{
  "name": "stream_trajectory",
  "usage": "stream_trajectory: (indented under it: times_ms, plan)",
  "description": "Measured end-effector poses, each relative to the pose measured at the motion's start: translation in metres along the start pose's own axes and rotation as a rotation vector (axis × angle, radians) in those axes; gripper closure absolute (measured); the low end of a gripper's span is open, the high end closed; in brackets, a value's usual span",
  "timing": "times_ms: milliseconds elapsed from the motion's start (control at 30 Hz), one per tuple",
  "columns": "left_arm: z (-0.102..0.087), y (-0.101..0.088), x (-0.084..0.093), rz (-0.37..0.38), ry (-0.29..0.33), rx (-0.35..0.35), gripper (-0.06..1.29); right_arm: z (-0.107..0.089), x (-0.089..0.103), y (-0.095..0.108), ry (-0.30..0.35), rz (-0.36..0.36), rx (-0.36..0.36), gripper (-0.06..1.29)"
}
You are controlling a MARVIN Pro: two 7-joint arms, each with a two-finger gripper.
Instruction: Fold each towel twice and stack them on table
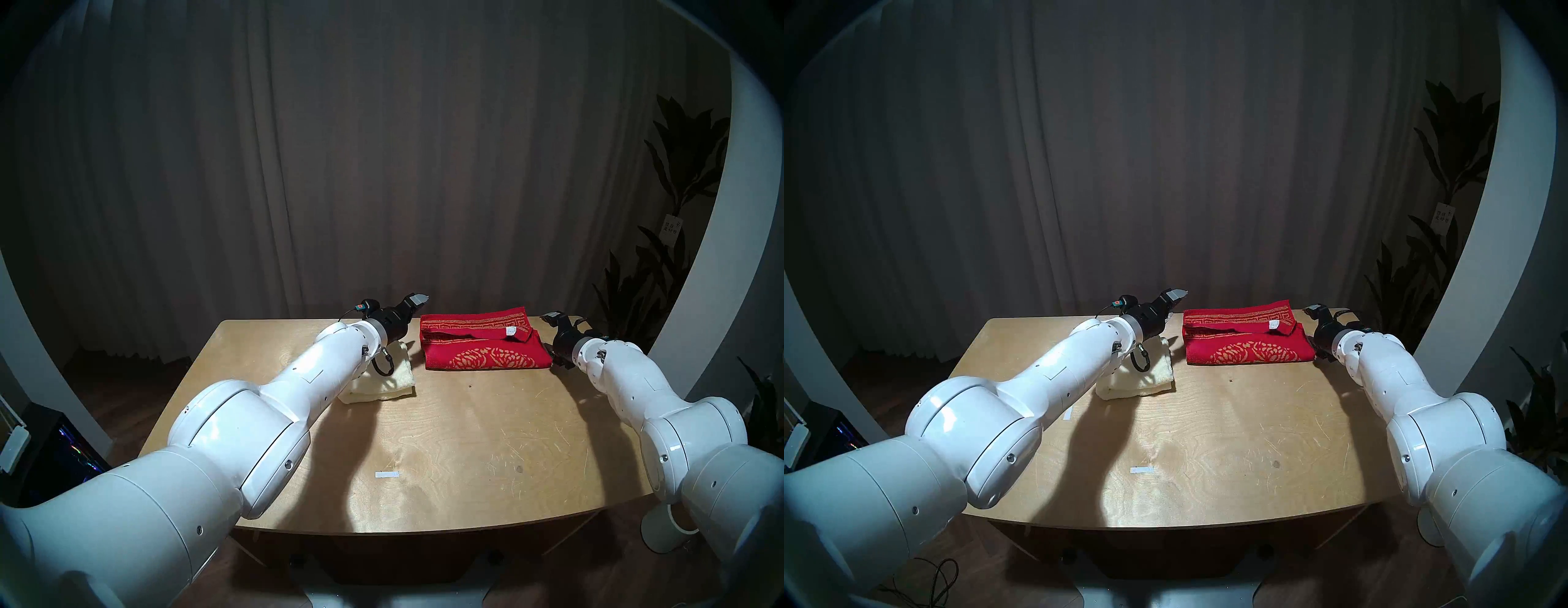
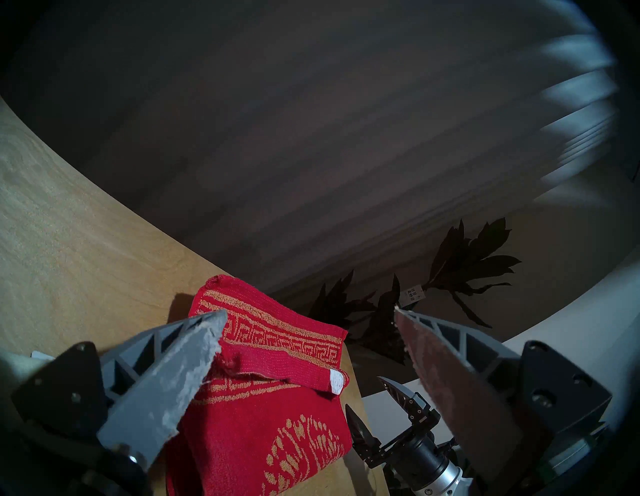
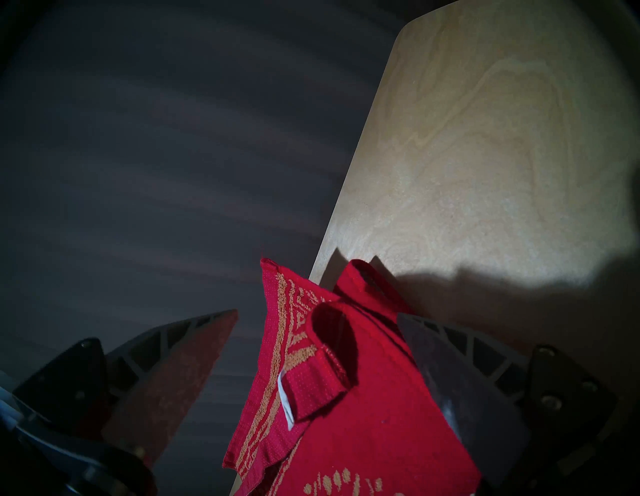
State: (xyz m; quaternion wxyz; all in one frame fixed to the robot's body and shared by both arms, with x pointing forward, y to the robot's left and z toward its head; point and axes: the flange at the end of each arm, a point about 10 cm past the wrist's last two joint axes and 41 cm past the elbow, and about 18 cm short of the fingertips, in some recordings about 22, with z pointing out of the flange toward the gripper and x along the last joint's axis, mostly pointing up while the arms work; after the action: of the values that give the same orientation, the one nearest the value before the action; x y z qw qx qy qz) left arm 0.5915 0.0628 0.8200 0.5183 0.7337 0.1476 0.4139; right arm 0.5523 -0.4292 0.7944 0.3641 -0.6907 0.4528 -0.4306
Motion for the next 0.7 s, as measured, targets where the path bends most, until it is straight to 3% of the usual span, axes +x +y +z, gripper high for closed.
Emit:
stream_trajectory:
  times_ms: [233, 700]
  plan:
    - [0.001, 0.002, -0.001, 0.001, 0.0, -0.01, 0.02, -0.008, 0.001, 0.017, -0.024, 0.007, -0.02, 0.03]
    - [-0.004, 0.002, 0.012, 0.002, 0.036, -0.025, 0.02, -0.018, 0.007, 0.024, -0.067, 0.016, 0.006, 0.04]
